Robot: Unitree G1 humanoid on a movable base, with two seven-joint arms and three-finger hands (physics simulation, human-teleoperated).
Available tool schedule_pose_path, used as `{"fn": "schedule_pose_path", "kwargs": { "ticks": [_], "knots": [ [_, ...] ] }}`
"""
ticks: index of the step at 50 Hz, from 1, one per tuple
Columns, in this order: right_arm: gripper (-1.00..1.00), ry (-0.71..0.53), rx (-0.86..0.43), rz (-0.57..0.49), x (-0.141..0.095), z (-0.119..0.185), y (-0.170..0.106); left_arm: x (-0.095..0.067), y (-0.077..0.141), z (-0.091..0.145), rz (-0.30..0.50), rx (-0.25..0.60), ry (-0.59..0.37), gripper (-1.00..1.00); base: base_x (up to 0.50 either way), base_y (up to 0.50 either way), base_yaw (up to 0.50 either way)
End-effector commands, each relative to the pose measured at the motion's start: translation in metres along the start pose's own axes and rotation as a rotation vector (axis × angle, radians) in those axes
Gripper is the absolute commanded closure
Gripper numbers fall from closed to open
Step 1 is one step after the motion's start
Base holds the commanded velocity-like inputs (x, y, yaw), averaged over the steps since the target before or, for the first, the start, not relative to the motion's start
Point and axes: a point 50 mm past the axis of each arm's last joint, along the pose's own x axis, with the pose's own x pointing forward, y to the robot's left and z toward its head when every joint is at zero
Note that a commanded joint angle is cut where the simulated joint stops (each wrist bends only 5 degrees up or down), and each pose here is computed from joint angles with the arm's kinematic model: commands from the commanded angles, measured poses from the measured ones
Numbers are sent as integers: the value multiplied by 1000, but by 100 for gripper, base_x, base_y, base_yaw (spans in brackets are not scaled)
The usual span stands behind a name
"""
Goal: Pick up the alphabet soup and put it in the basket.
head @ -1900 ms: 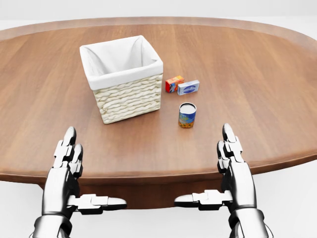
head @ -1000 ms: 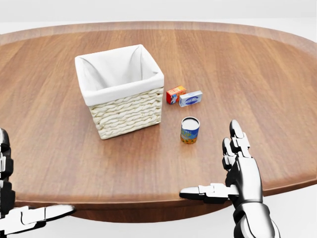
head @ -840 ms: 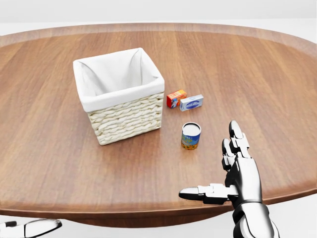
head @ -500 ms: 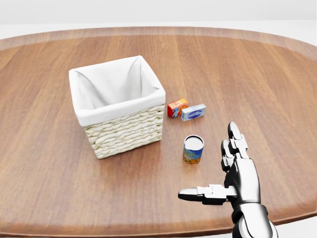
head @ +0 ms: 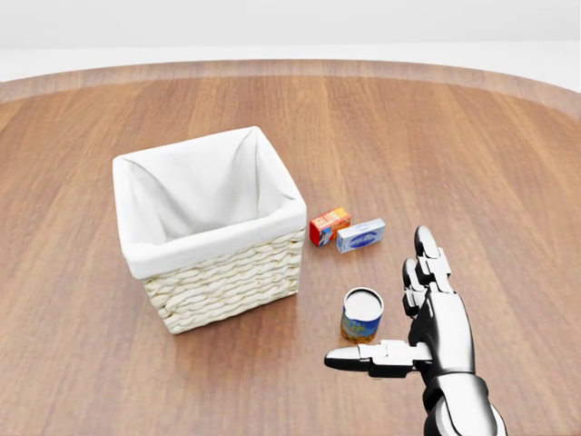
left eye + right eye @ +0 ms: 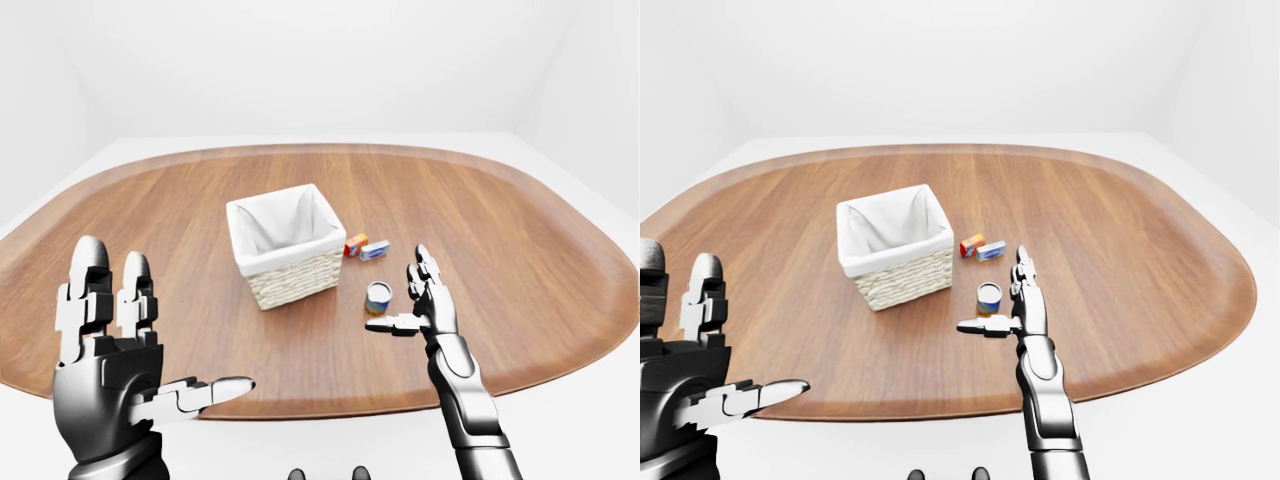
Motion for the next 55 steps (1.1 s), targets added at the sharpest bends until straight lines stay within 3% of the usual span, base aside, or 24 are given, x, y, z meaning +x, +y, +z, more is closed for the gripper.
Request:
{"fn": "schedule_pose_path", "kwargs": {
  "ticks": [1,26,55],
  "knots": [
    [-100,4,-1,4,-1,-1,1,-1,-1,-1,-5,4,5,-100,25,0,0],
    [-100,7,1,3,0,-2,1,0,-2,-3,-8,8,14,-100,26,0,0],
    [-100,28,-30,-57,7,-20,-10,4,-1,-8,-8,1,34,-100,0,0,0]
  ]
}}
